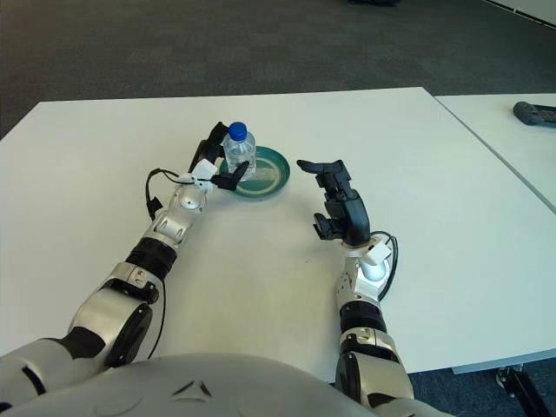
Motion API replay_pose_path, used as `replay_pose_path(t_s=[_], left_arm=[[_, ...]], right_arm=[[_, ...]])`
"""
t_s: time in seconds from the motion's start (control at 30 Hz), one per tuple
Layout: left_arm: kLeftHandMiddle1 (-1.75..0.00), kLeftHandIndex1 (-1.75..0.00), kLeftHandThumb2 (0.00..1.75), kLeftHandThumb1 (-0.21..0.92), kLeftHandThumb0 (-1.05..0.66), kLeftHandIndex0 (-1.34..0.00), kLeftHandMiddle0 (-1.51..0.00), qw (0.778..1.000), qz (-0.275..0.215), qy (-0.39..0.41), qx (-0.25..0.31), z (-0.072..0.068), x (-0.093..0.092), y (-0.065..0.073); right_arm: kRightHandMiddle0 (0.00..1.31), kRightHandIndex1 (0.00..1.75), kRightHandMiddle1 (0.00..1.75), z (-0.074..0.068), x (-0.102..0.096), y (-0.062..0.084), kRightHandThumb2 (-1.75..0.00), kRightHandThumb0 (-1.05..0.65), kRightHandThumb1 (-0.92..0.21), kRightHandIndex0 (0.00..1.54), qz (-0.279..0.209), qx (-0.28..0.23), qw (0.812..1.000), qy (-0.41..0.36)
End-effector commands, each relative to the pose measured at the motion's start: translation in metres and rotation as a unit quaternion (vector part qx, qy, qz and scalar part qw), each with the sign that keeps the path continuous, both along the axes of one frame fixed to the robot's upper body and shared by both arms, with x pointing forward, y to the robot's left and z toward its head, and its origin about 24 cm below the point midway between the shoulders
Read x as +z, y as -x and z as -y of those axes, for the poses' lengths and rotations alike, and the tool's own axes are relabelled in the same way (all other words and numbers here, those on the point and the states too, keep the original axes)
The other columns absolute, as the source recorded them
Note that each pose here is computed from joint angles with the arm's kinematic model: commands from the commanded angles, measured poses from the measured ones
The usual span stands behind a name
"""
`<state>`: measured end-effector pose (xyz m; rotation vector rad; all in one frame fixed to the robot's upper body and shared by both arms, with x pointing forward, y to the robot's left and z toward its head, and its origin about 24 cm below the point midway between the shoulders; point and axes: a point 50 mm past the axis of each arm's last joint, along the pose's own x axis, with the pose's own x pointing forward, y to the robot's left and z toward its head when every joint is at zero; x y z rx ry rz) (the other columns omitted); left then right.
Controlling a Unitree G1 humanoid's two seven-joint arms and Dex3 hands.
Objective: Put the bottle into the plate.
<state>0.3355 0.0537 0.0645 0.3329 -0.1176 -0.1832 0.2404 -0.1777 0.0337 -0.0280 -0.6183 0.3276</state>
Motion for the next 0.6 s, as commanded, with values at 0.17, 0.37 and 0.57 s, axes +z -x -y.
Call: replay_pose_path(t_s=[0.17, 0.37, 0.57], left_arm=[[-1.75, -1.75, 1.29, 0.34, -0.46, -0.59, -1.18, 1.000, -0.001, 0.010, -0.011, 0.009, 0.018, -0.015], [-1.75, -1.75, 1.28, 0.34, -0.46, -0.58, -1.18, 1.000, -0.021, 0.012, -0.010, 0.010, 0.013, -0.018], [-1.75, -1.75, 1.28, 0.34, -0.46, -0.58, -1.18, 0.999, -0.036, 0.018, -0.009, 0.011, 0.010, -0.020]], right_arm=[[0.14, 0.91, 1.17, -0.008, -0.079, 0.074, -0.58, -0.70, -0.92, 0.43, -0.188, -0.060, 0.975, -0.106], [0.11, 0.93, 1.17, 0.003, -0.084, 0.076, -0.64, -0.73, -0.92, 0.40, -0.196, -0.092, 0.970, -0.113], [0.09, 0.95, 1.17, 0.000, -0.083, 0.077, -0.65, -0.74, -0.92, 0.40, -0.187, -0.102, 0.969, -0.121]])
